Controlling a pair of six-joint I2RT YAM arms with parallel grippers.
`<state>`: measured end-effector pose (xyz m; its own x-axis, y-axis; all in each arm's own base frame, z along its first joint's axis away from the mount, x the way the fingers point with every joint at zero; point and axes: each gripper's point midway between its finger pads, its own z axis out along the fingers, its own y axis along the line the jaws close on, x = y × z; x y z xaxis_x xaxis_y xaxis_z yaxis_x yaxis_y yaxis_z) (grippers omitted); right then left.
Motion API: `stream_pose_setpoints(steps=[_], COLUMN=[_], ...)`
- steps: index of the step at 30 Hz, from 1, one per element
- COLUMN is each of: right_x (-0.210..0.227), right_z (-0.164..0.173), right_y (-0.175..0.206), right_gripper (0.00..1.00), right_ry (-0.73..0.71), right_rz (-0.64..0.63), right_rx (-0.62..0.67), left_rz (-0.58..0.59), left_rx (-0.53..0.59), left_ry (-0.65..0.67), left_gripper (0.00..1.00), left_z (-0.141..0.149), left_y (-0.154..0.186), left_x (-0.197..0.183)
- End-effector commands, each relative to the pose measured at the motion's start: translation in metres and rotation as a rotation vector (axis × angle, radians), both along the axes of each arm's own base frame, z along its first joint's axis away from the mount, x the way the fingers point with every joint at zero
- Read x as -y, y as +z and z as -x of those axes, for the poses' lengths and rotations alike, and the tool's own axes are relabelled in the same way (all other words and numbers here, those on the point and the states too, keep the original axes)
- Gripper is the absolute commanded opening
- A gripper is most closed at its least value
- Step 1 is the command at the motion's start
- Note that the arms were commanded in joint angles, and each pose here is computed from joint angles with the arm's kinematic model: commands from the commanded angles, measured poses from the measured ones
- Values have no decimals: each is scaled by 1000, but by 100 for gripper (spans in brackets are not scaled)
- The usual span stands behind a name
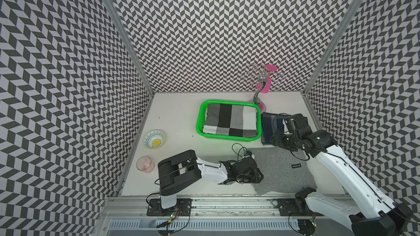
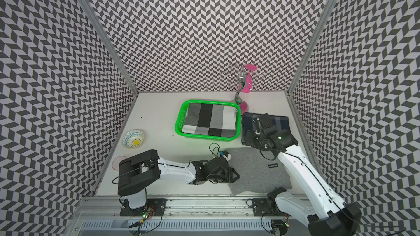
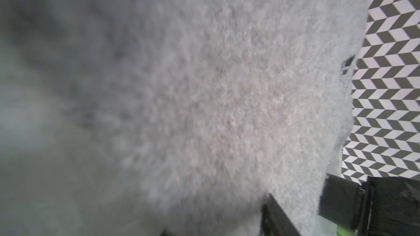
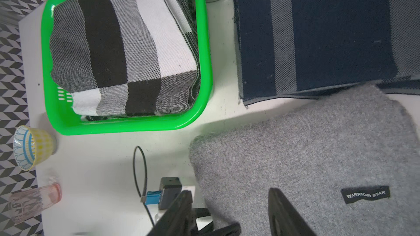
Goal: Put the folded scarf in the basket
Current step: Move the scarf to the center of the board, then pick up the scarf at the center of the board.
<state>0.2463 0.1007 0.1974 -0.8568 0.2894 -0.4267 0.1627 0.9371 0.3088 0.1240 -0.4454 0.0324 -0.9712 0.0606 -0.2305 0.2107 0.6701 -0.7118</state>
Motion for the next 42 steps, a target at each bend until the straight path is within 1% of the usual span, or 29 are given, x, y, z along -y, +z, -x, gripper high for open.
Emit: stream_pose_setpoints(steps=[1,4,5,9,13,16,18,19,21,22,25,27,28,30,31,32,33,34,35,36,37,39,42], right_x=[-1,-1,-2,-4,-13,-15,-16,-17,-22,-25,-37,-45,-45,-50,-51,-49,-52,-54,-55,-51,-48,-41,-40], right_z=[-3,-1,0,9,19,21,23,23,25,24,19,10,7,8,8,9,9,9,8,7,6,7,3], right_y=[5,1,-3,-24,-54,-67,-73,-77,-85,-89,-95,-92,-93,-97,-100,-105,-106,-106,-107,-112,-116,-125,-135], right_gripper=[57,57,56,56,56,55,56,56,57,58,58,60,61,62,63,68,70,73,75,76,76,75,75], right_ry=[30,50,58,92,143,150,157,165,190,198,236,270,281,309,304,277,275,280,274,250,249,239,216], right_rz=[2,7,6,7,-26,-41,-47,-51,-72,-87,-131,-148,-141,-202,-219,-229,-264,-295,-308,-291,-268,-226,-230], right_rx=[31,24,18,-27,-95,-91,-85,-86,-95,-100,-97,-73,-67,-93,-100,-108,-103,-94,-88,-89,-90,-112,-121], left_rz=[-14,-18,-30,-66,-134,-168,-217,-233,-227,-220,-241,-259,-261,-261,-251,-241,-231,-217,-197,-186,-173,-158,-182], left_rx=[-15,32,36,34,44,50,53,49,19,7,-18,-3,11,29,33,36,48,61,77,80,71,47,25], left_ry=[-17,21,27,70,129,168,193,201,217,219,222,219,223,236,237,246,263,279,299,317,323,321,306], left_gripper=[25,2,0,0,0,0,0,0,1,3,17,32,38,46,47,48,49,51,55,60,61,62,63], left_z=[8,-1,-4,-14,-25,-32,-35,-36,-35,-34,-35,-39,-43,-51,-54,-58,-63,-68,-74,-79,-82,-87,-93], left_y=[-11,3,5,11,16,21,18,16,9,5,-3,1,5,14,19,26,33,39,43,42,39,31,18], left_x=[0,-16,-23,-65,-127,-169,-193,-201,-212,-215,-217,-216,-215,-215,-214,-215,-216,-217,-219,-221,-222,-219,-214])
